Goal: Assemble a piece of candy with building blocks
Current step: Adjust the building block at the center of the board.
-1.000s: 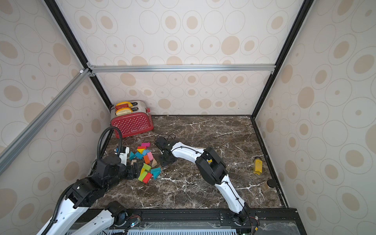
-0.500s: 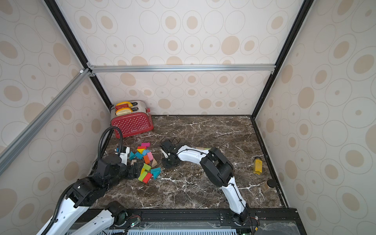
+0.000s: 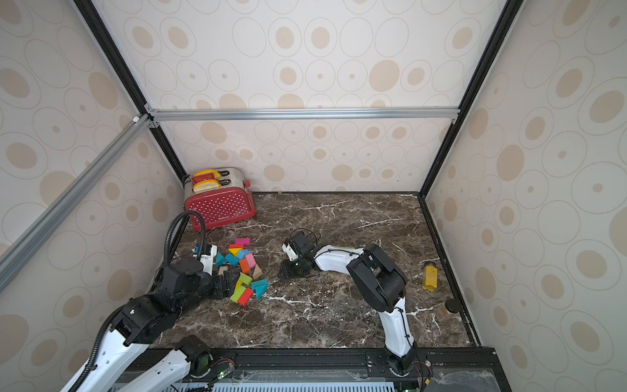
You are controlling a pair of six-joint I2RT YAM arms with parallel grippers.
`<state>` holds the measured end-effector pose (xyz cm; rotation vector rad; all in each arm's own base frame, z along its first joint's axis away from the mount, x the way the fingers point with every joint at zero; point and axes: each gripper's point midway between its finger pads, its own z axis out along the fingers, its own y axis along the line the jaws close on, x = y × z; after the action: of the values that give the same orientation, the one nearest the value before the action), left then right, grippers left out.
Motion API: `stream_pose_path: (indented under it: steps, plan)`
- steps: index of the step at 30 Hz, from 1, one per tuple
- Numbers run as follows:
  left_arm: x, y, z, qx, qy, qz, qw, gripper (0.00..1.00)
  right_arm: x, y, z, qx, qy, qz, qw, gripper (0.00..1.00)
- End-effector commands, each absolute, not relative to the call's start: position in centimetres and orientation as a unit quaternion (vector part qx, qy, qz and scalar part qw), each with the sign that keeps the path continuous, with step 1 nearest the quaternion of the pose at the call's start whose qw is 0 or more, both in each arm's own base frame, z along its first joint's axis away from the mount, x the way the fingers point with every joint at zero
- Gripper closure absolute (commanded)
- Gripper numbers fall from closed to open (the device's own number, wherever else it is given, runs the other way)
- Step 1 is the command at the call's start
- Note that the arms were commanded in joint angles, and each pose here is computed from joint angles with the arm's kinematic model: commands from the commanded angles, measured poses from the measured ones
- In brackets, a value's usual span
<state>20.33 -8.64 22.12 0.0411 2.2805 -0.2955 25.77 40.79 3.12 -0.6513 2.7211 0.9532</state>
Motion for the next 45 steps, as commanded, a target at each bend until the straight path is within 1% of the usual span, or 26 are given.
stream_pose_path:
  steps: [1, 6, 9, 12, 15, 19, 24, 25, 27, 32, 35, 37, 41, 45]
  plan:
    - [20.4, -8.5, 22.2, 0.013, 0.905, -0.116, 0.408, 0.21, 24.3, 36.9, -1.3, -0.189, 0.946, 0.26, 0.041, 0.51]
    - [20.4, -8.5, 22.2, 0.013, 0.905, -0.116, 0.408, 0.21, 24.5, 35.8, -2.2, -0.17, 0.949, 0.265, 0.034, 0.52]
    - [20.4, -8.5, 22.1, 0.013, 0.906, -0.115, 0.408, 0.21, 24.8, 35.7, -2.2, -0.177, 0.947, 0.265, 0.037, 0.52]
    - [20.4, -8.5, 22.1, 0.013, 0.906, -0.115, 0.408, 0.21, 25.2, 36.2, -0.6, -0.22, 0.934, 0.276, 0.062, 0.45]
    - [20.4, -8.5, 22.1, 0.013, 0.906, -0.115, 0.408, 0.21, 26.0, 36.5, 1.9, -0.289, 0.91, 0.275, 0.114, 0.38]
    - [20.4, -8.4, 22.1, 0.011, 0.906, -0.112, 0.407, 0.21, 26.6, 36.0, 4.4, -0.367, 0.878, 0.255, 0.173, 0.31]
    - [20.4, -8.3, 22.1, 0.009, 0.906, -0.111, 0.409, 0.21, 25.4, 36.7, 6.5, -0.42, 0.838, 0.284, 0.201, 0.26]
    - [20.4, -8.3, 22.1, 0.009, 0.906, -0.111, 0.409, 0.21, 25.1, 36.9, 6.9, -0.426, 0.833, 0.29, 0.203, 0.21]
    - [20.4, -8.3, 22.1, 0.008, 0.906, -0.111, 0.409, 0.21, 24.5, 37.5, 7.5, -0.439, 0.822, 0.297, 0.207, 0.18]
    - [20.4, -8.2, 22.1, 0.008, 0.906, -0.109, 0.409, 0.21, 23.1, 38.3, 6.9, -0.498, 0.801, 0.265, 0.2, 0.17]
    - [20.4, -8.2, 22.1, 0.008, 0.906, -0.108, 0.409, 0.21, 22.8, 38.3, 6.6, -0.532, 0.787, 0.251, 0.188, 0.2]
    - [20.4, -8.2, 22.1, 0.008, 0.906, -0.109, 0.409, 0.21, 22.4, 38.0, 6.8, -0.583, 0.757, 0.23, 0.185, 0.2]
    - [20.4, -8.1, 22.2, 0.007, 0.905, -0.108, 0.411, 0.21, 23.8, 37.2, 7.0, -0.664, 0.697, 0.155, 0.224, 0.19]
    - [20.4, -8.0, 22.3, 0.005, 0.904, -0.107, 0.414, 0.21, 23.9, 37.2, 5.7, -0.72, 0.656, 0.132, 0.184, 0.19]
